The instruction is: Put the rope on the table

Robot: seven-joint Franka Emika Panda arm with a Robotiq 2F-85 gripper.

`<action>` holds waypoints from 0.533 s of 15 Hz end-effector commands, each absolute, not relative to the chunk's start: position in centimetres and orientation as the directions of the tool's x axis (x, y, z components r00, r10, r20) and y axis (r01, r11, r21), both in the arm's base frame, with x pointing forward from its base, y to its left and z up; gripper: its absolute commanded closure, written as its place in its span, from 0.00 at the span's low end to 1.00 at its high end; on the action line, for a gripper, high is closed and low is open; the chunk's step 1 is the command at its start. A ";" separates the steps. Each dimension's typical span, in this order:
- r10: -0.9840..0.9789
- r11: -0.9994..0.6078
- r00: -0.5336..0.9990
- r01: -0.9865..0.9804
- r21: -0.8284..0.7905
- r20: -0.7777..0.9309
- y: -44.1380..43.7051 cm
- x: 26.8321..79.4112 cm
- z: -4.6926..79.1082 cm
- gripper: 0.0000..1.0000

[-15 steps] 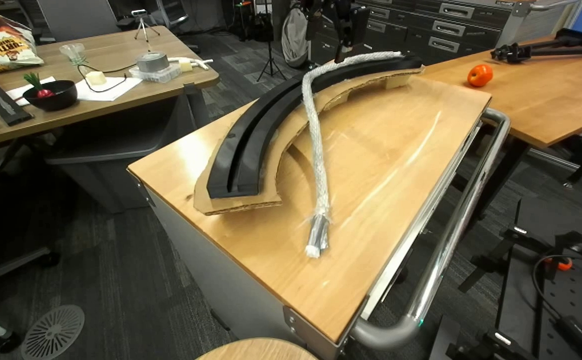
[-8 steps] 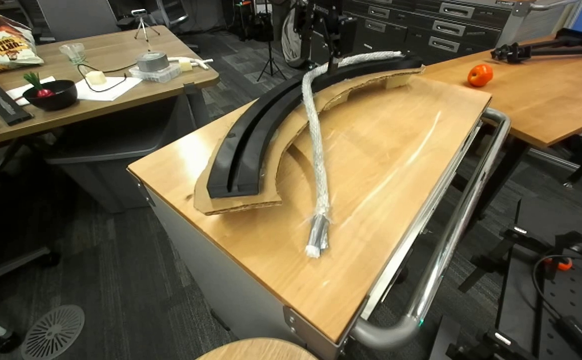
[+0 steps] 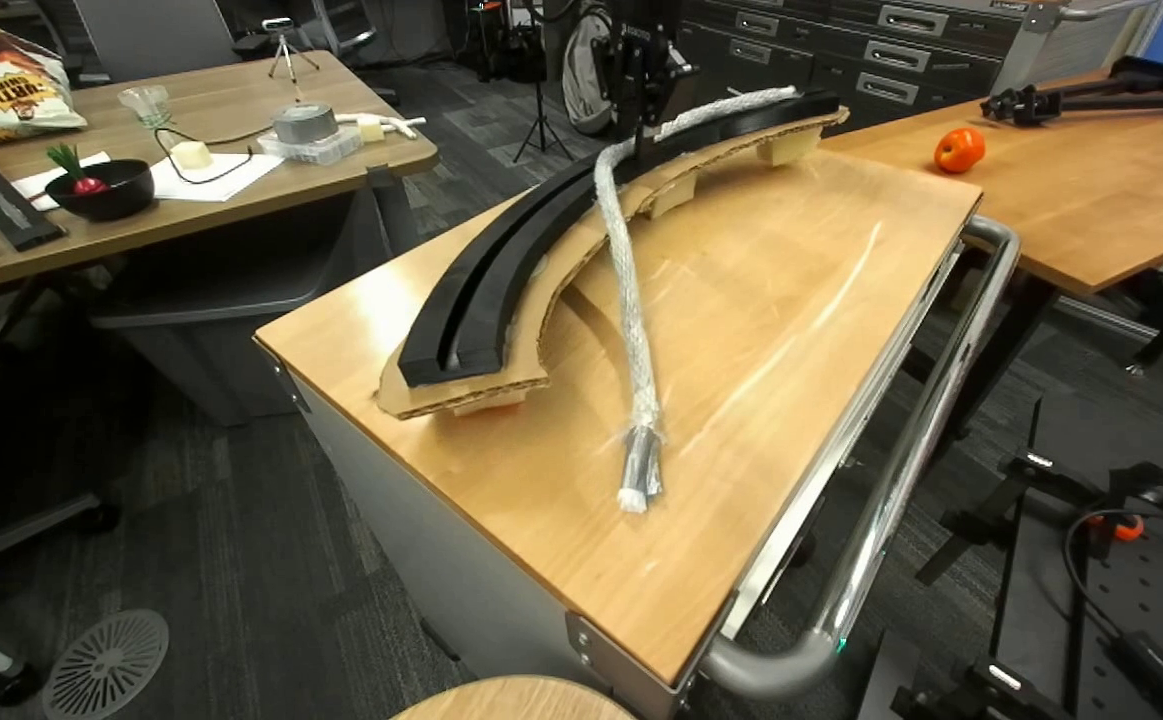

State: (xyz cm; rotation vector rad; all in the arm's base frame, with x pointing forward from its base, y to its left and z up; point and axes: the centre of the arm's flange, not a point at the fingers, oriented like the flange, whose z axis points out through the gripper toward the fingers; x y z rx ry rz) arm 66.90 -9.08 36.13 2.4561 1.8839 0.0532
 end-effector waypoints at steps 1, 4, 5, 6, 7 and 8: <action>0.965 -0.264 0.263 0.964 0.040 0.022 -9.3 68.2 36.7 0.94; 0.966 -0.258 0.258 0.965 0.045 0.018 -9.4 67.6 37.1 0.92; 0.966 -0.258 0.257 0.965 0.047 0.016 -9.4 67.4 37.2 0.92; 0.967 -0.256 0.255 0.965 0.052 0.013 -9.3 67.0 37.3 0.93; 0.967 -0.256 0.256 0.965 0.055 0.010 -9.3 66.8 37.5 0.93; 0.967 -0.255 0.255 0.965 0.060 -0.006 -9.3 66.1 37.9 0.93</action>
